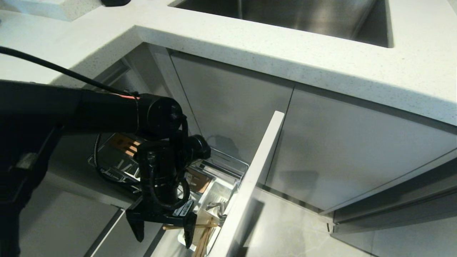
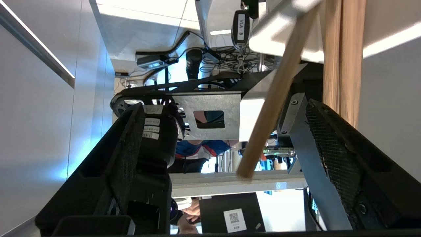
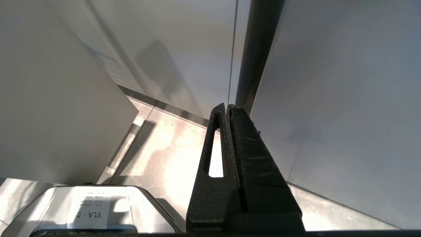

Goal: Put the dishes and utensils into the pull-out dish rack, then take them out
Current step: Take the chopsticks out of the cupboard

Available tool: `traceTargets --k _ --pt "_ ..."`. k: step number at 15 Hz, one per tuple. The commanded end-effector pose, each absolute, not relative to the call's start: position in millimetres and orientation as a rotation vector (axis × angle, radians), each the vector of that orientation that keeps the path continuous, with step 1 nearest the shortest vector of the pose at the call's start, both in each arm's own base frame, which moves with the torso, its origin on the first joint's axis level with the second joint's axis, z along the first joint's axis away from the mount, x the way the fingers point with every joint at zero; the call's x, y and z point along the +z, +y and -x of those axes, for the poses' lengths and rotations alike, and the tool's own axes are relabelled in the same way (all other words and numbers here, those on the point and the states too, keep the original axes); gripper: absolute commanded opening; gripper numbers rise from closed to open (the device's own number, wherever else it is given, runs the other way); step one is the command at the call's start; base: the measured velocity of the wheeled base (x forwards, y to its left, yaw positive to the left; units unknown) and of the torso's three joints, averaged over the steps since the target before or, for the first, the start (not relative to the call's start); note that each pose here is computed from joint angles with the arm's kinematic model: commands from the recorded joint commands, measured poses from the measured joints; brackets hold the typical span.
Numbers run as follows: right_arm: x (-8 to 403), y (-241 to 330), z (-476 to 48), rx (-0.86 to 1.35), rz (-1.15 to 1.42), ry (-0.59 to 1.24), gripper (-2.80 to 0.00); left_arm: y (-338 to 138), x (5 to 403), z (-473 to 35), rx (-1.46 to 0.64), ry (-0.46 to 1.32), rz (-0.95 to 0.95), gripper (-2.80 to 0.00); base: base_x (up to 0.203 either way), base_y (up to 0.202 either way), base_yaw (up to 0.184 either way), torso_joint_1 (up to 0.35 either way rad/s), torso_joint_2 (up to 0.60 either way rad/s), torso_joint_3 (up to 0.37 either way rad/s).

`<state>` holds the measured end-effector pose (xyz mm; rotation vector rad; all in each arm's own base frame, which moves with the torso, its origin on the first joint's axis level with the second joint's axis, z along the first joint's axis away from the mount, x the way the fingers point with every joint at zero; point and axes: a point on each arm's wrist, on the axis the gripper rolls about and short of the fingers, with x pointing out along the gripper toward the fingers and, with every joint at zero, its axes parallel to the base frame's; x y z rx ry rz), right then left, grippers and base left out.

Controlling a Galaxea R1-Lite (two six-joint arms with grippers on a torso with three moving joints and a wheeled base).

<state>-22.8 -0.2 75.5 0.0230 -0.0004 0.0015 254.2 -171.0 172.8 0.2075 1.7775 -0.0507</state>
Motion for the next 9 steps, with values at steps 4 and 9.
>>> traceTargets --k 4,9 --pt "75.1 -0.2 22.7 0.002 -0.023 0.002 -2.80 -176.0 163.1 -261.0 -0.046 1.814 -0.201 0.00 0.000 0.000 0.000 0.000 0.00 0.000" --pt "75.1 -0.2 22.7 0.003 -0.023 0.002 -2.80 -178.1 159.8 -263.9 -0.042 1.824 -0.196 -2.80 0.000 0.000 0.000 0.000 0.00 0.000"
